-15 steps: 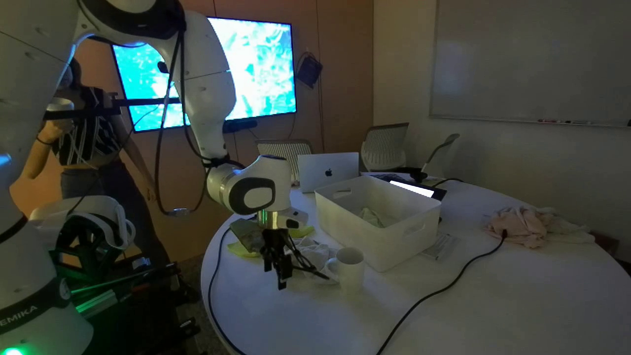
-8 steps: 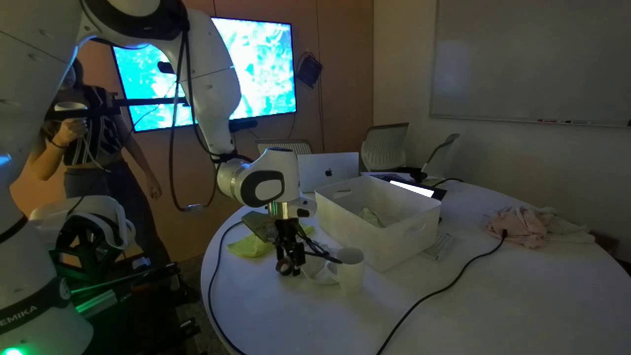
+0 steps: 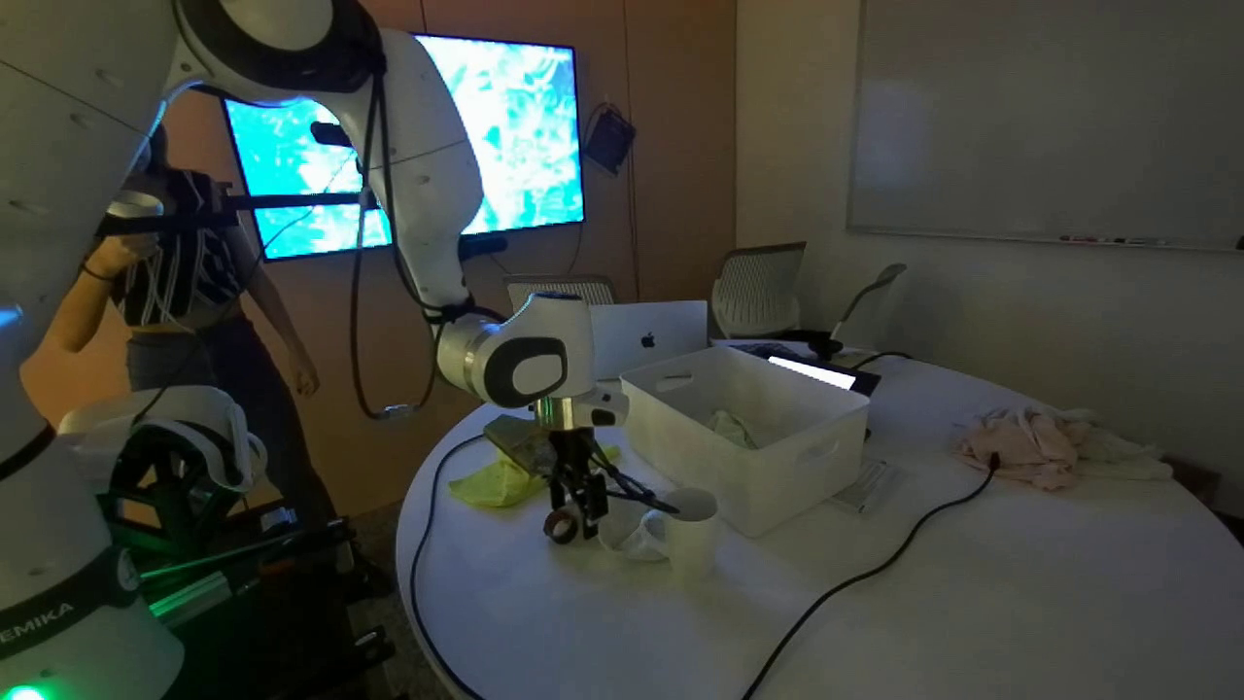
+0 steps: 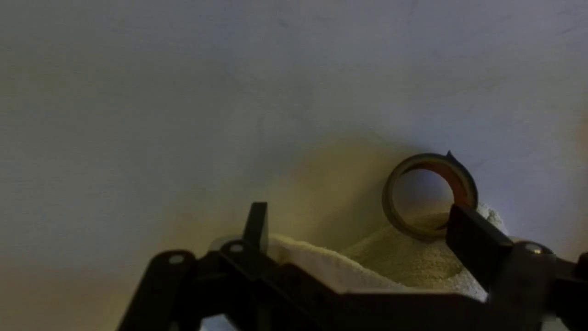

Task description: Put all the towels in the basket and the other objects in the white mug

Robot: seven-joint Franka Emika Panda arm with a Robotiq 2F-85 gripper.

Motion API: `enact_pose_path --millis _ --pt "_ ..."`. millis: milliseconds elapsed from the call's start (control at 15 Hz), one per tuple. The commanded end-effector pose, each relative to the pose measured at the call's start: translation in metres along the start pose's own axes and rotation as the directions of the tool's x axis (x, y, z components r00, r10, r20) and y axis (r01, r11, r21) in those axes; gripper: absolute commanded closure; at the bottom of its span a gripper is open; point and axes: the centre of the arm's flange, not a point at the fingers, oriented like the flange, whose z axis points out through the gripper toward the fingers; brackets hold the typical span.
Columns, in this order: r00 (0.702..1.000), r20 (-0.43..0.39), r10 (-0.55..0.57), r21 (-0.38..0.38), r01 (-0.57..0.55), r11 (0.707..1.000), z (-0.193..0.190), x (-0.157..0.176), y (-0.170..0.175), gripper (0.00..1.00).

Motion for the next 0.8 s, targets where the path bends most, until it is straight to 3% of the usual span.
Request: enact_pose_path --millis 0,733 --pt "0.999 0.017 -0.031 0.006 0.031 1.000 -0.002 -0.003 -0.009 0.00" --pt "0.996 0.029 -0.081 0.009 0.081 0.997 0.022 0.002 -0.022 0.00"
